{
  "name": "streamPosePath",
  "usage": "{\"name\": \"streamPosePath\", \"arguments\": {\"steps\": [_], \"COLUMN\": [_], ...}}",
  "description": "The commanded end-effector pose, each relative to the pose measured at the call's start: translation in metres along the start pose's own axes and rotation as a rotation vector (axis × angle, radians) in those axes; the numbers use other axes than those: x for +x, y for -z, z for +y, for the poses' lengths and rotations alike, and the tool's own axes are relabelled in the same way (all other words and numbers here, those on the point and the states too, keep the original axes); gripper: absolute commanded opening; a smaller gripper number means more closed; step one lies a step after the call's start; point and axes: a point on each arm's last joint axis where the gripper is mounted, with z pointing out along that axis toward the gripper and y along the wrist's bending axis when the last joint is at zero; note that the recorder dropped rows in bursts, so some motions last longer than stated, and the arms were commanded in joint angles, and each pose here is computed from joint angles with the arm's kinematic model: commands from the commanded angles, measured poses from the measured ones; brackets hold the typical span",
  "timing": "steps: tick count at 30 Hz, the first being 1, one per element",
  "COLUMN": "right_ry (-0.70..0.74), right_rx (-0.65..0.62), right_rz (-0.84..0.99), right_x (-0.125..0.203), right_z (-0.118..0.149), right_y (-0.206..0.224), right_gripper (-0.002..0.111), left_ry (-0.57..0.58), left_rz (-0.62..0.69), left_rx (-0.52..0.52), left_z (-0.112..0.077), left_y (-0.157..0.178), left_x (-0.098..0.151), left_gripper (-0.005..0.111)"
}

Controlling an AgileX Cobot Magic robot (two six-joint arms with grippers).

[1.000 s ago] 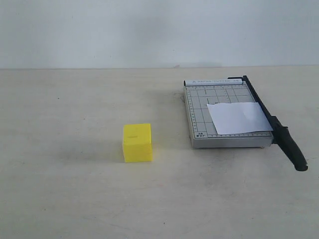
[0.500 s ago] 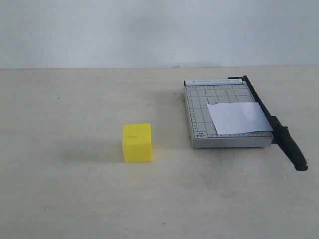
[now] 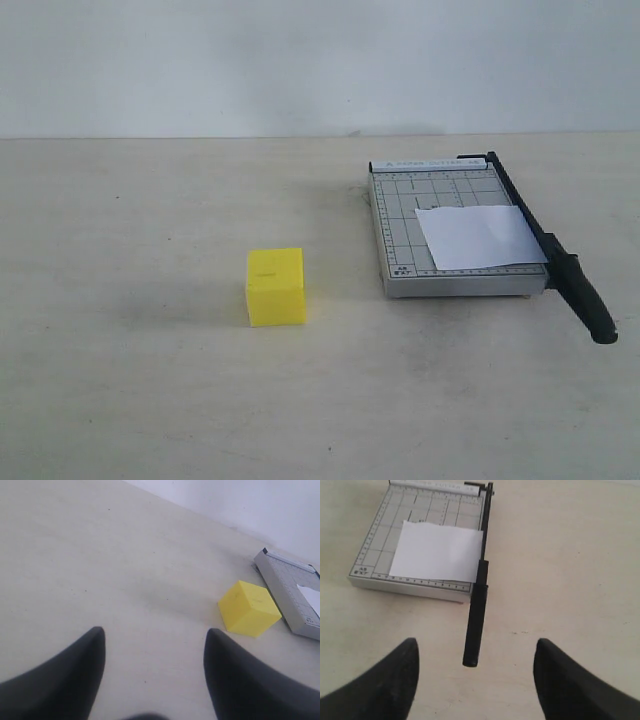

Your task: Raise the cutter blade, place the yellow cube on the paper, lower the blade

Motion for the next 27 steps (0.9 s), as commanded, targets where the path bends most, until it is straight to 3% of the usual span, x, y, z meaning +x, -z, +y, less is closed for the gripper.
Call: {"name": "streamPosePath", "arguments": {"steps": [1,6,15,18,27], "right_ry": [0.049,0.091,0.202,0.199,0.172], "right_rx": [-0.045,-0.172,-0.091,-0.084,-0.083], "right_rz": [0.154,0.297,0.372,0.352,0.466], "right_x": [-0.025,-0.033,-0.023,-0.025,-0.004], "right_z": [0.004,0.015,0.007,0.007,0.009], "right_y": [-0.044,-0.091,-0.124,-0.126,-0.168], "right_gripper": [0.064,0.064,0.064,0.075,0.075], "left_ry": [0.005,0.005,0.005,0.005,0.005], "left_rz": [-0.003,-0.003,-0.003,-0.003,-0.004], "left_rx": [0.006,0.006,0.006,0.006,0.006], "left_z": [-0.001,-0.001,-0.001,-0.001,-0.001], "left_y": [0.0,0.0,0.0,0.0,0.0], "left_x": [0.001,0.001,0.001,0.001,0.0], "left_gripper": [0.056,0.056,0.056,0.056,0.056]}}
